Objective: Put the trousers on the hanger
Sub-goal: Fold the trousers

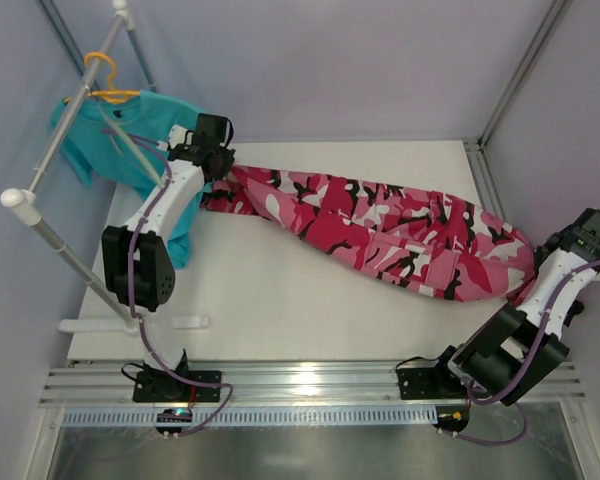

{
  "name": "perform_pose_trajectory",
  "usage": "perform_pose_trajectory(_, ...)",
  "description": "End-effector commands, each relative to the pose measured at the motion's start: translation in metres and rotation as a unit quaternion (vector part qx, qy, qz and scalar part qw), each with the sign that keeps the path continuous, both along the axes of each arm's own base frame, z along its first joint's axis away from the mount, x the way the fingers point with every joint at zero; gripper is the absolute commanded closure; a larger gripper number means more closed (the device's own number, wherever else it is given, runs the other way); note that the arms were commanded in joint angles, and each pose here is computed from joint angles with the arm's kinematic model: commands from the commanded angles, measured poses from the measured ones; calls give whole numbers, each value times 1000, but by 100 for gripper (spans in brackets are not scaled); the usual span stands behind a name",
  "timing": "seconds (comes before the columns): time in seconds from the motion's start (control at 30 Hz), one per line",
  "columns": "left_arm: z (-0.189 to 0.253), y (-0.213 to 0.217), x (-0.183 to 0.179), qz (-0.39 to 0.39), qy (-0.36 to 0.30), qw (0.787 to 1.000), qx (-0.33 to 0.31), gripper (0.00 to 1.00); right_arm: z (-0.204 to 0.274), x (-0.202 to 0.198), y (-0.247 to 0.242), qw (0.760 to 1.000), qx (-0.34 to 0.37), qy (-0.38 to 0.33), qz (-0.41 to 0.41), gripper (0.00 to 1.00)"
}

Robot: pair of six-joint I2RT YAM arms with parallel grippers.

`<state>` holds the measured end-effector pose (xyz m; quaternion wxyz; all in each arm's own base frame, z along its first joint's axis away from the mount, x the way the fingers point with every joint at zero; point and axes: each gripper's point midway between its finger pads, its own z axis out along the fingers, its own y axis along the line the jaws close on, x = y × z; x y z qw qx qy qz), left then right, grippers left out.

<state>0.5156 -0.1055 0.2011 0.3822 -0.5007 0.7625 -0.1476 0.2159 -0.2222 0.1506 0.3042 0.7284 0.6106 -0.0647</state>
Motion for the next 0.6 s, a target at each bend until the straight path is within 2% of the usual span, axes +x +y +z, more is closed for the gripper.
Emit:
perform_pose_trajectory(0.0, 17, 20, -3, 55, -18, 998, 39, 100, 36, 34, -14, 997, -35, -72, 12, 96)
perform_pose_trajectory(0.23, 13, 46, 4, 112, -17, 992, 50, 100, 43, 65, -27, 991, -42, -128, -4, 96)
perform_pose_trajectory(0.57, 12, 61, 41, 141, -51, 989, 11, 100, 54, 106, -43, 977, -72, -199, 19, 96)
